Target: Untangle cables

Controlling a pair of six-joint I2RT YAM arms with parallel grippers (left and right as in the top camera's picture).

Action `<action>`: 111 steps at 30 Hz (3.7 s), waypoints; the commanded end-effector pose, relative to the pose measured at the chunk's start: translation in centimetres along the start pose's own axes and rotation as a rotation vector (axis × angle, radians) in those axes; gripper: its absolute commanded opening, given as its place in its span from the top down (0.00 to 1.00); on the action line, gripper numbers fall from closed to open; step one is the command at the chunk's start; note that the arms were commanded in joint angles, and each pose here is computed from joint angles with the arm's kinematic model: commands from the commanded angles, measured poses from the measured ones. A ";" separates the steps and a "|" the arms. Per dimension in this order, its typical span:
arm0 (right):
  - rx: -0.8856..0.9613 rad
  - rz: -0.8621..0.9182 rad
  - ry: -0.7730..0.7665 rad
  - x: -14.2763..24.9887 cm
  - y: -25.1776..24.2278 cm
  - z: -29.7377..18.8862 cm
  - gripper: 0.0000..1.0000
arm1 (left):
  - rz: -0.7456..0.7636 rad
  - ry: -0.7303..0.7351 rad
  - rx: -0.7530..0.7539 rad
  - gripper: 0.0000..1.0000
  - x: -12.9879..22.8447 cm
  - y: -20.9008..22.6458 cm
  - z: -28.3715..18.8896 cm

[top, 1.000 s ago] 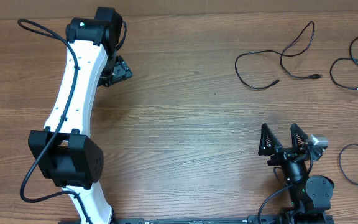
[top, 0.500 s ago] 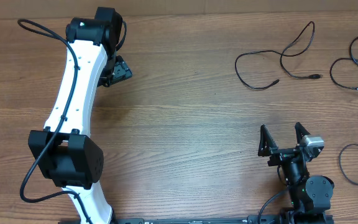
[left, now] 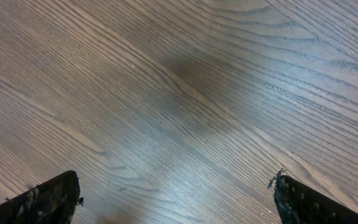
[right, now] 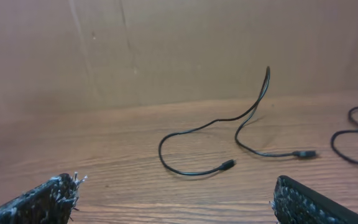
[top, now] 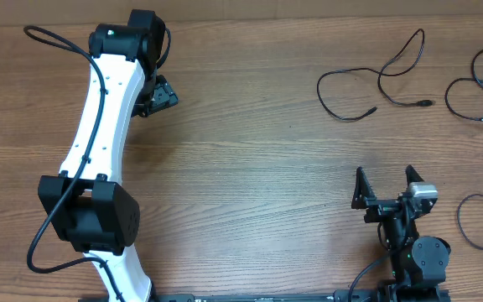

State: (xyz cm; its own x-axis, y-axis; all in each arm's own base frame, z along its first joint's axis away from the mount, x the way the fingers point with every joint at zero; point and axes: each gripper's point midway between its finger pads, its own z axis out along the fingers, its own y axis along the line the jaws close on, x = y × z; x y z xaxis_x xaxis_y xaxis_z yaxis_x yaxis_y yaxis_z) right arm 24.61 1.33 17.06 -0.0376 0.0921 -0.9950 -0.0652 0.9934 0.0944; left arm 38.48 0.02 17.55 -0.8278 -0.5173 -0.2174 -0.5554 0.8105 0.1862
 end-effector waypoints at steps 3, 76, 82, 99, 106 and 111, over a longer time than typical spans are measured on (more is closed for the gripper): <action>0.005 -0.148 -0.004 0.2 -0.1 0.0 0.00 | 0.010 0.003 0.002 0.01 0.1 0.0 0.1; -0.002 -0.114 -0.009 0.1 0.0 0.0 0.00 | 0.061 -0.818 0.617 0.00 11.7 12.5 -14.2; -0.002 -0.114 -0.009 0.1 0.0 0.0 0.00 | 0.065 -0.811 0.615 0.00 13.0 13.4 -13.9; -0.002 -0.114 -0.009 0.1 0.0 0.0 0.00 | 0.116 -0.648 0.522 0.01 17.4 15.6 -10.0; -0.002 -0.114 -0.009 0.1 0.0 0.0 0.00 | 0.045 -0.758 0.557 0.01 18.7 17.9 -11.2; -0.002 -0.114 -0.009 0.1 0.0 0.0 0.00 | 0.019 -0.807 0.574 0.01 19.7 19.0 -11.5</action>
State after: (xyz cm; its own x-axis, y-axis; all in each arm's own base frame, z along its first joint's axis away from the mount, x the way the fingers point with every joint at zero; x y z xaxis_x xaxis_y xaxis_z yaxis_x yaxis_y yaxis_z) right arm 24.62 1.31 17.06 -0.0303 -0.0170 -0.9994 -0.0677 0.9976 -0.0149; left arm 11.38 2.01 27.68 -0.4394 -0.3414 -0.8309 -0.2548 0.9343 -0.2492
